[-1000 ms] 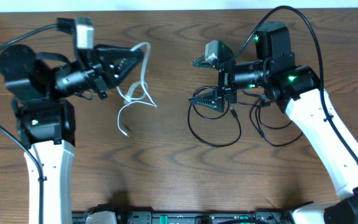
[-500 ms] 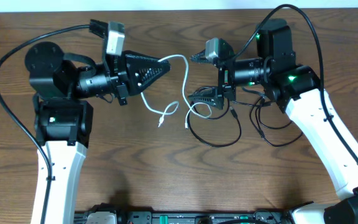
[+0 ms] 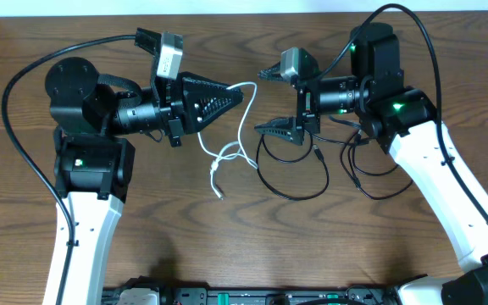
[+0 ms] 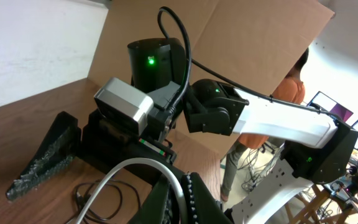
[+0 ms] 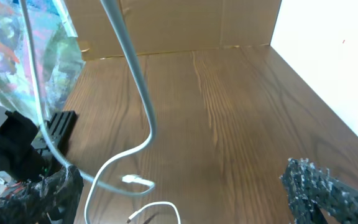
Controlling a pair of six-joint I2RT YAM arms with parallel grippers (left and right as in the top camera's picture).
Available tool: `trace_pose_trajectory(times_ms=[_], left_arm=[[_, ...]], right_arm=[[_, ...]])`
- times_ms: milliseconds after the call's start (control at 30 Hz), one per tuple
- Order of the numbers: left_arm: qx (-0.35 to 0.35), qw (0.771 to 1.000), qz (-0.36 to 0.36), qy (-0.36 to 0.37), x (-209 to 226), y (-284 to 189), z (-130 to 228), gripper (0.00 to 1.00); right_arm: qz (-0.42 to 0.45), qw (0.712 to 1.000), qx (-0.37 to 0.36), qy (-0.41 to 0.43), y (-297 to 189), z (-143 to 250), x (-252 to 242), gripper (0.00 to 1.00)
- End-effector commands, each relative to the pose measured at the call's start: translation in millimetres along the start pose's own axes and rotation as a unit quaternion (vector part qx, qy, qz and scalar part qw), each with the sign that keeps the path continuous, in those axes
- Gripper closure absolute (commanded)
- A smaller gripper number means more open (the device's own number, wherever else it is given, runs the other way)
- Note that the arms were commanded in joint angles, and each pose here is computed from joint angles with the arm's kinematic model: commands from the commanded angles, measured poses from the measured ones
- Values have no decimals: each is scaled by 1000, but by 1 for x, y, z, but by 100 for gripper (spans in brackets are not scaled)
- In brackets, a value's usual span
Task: Untangle cables
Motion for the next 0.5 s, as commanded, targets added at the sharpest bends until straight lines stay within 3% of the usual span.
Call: trace_pose_trajectory(times_ms=[0, 333, 433, 467], left_arm=[[-1, 1000, 9, 19, -11, 0, -10, 92], [3, 999, 23, 27, -16, 7, -9, 92], [5, 999, 34, 37, -21, 12, -9, 92], [5, 998, 39, 43, -23, 14, -10, 92]], right_arm=[[-22, 1000, -17, 8, -1, -7, 5, 1], [-38, 999, -35, -8, 8, -19, 11, 6], [-32, 999, -32, -14, 12, -20, 12, 20], [-25, 999, -30, -13, 13, -20, 10, 35]])
Point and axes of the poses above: each gripper's point midway between its finger pads, its own y axis out along the fingers, its own x axis along the line the jaws close on, z = x × y, the point moved 5 cm from there along -y, back along the fingers, and after that the axes turned 4 degrees about y, right-handed, at the moved point
